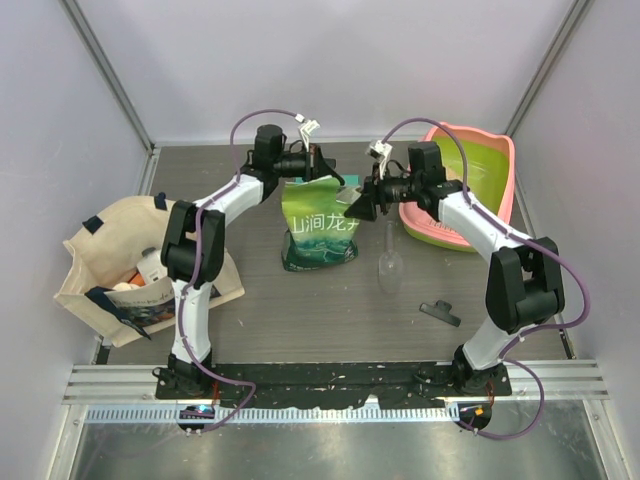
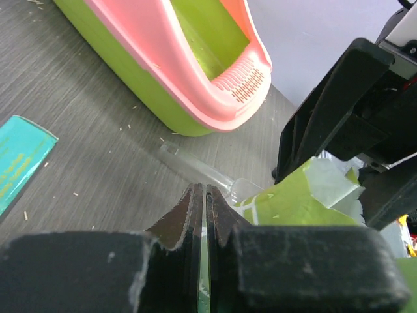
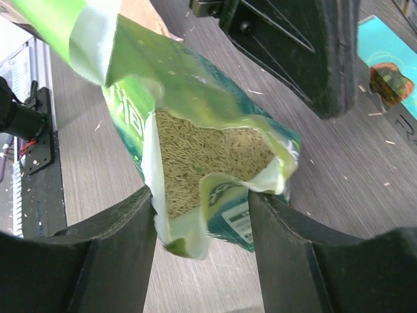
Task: Fill the litter box with clean litter
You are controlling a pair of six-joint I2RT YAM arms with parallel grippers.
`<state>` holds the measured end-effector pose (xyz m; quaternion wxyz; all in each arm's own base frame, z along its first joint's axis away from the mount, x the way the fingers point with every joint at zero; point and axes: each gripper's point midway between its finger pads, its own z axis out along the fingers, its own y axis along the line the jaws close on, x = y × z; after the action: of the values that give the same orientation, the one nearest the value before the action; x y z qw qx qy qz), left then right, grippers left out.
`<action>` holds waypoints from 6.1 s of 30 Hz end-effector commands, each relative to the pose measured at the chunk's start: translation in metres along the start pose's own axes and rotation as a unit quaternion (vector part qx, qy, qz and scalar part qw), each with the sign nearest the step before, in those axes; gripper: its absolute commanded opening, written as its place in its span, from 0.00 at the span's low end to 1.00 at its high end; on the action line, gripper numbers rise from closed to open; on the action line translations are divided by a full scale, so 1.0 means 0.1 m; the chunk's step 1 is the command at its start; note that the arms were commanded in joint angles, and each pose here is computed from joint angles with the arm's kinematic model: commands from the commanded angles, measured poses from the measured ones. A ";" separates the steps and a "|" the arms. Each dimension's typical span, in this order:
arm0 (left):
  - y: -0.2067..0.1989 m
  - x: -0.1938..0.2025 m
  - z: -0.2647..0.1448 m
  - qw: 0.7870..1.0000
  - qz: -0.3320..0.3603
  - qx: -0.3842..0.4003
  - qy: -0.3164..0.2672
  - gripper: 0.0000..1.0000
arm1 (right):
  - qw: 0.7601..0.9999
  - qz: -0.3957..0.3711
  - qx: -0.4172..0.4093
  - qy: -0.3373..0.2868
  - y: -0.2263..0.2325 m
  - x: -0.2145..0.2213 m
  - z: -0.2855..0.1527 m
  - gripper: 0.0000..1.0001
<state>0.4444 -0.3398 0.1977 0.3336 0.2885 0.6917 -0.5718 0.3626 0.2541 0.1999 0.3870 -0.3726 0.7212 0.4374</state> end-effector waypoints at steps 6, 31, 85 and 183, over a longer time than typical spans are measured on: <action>-0.13 -0.25 -0.12 0.997 0.067 -0.025 -0.003 0.09 | 0.997 -0.043 0.047 -0.032 -0.15 -0.32 -0.48 0.67; 0.07 -0.17 -0.36 0.990 0.067 -0.099 0.080 0.09 | 0.972 -0.190 -0.106 -0.083 0.03 -0.28 -0.39 0.80; 0.11 -0.08 -0.52 0.984 0.072 -0.126 0.108 0.08 | 0.957 -0.041 -0.215 -0.193 0.31 -0.40 -0.06 0.57; -0.78 0.60 -0.87 0.976 -0.206 -0.076 0.011 0.06 | 0.927 0.299 -0.203 -0.099 0.32 -0.50 -0.18 0.01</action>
<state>0.3368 -0.2692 0.2170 0.2548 0.1637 0.7808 -0.5464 0.3556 0.2616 0.2016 0.2410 -0.1515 0.7059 0.6486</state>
